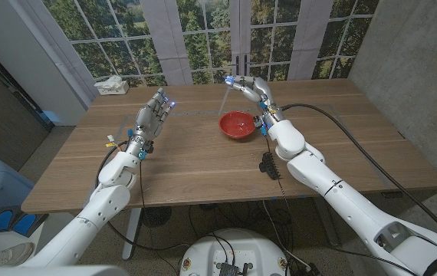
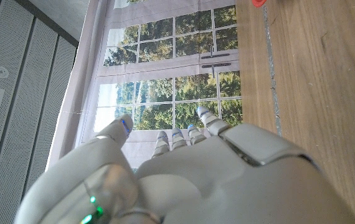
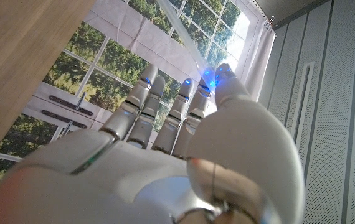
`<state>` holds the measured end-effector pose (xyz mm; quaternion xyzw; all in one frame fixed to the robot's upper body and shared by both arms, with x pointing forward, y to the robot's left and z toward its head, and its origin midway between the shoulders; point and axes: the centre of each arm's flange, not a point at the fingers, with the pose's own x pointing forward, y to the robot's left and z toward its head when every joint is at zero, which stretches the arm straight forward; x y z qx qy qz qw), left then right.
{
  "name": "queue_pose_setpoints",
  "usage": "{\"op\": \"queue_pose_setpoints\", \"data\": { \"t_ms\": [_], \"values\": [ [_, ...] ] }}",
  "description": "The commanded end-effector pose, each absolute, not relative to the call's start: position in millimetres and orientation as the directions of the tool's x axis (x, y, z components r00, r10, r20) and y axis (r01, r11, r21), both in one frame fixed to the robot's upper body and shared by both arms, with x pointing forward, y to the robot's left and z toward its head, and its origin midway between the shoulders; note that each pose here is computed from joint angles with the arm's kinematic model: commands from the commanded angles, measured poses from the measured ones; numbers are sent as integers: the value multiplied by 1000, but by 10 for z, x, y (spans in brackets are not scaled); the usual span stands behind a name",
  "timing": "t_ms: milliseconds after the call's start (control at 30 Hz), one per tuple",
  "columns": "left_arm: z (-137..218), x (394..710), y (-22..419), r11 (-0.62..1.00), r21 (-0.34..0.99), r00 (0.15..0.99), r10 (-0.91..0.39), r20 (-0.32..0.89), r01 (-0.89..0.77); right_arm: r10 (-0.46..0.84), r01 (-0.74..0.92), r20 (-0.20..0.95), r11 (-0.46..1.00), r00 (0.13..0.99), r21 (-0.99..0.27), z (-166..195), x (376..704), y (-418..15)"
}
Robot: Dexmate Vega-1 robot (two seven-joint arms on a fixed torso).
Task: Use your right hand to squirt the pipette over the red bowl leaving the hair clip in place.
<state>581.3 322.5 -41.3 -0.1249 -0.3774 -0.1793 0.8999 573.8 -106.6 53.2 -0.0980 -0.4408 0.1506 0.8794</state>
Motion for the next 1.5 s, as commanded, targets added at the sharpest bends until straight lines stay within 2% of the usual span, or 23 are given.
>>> {"op": "queue_pose_setpoints", "data": {
  "t_ms": [33, 1500],
  "values": [
    [-476, 5775, 3218, 907, -104, 660, -214, 720, 408, 314, -155, 743, 948, 591, -278, 613, 5860, -1148],
    [-500, 5685, 3211, 907, -87, 661, -233, 713, 413, 196, -63, 727, 977, 659, -206, 728, 6145, -1352]
  ]
}}
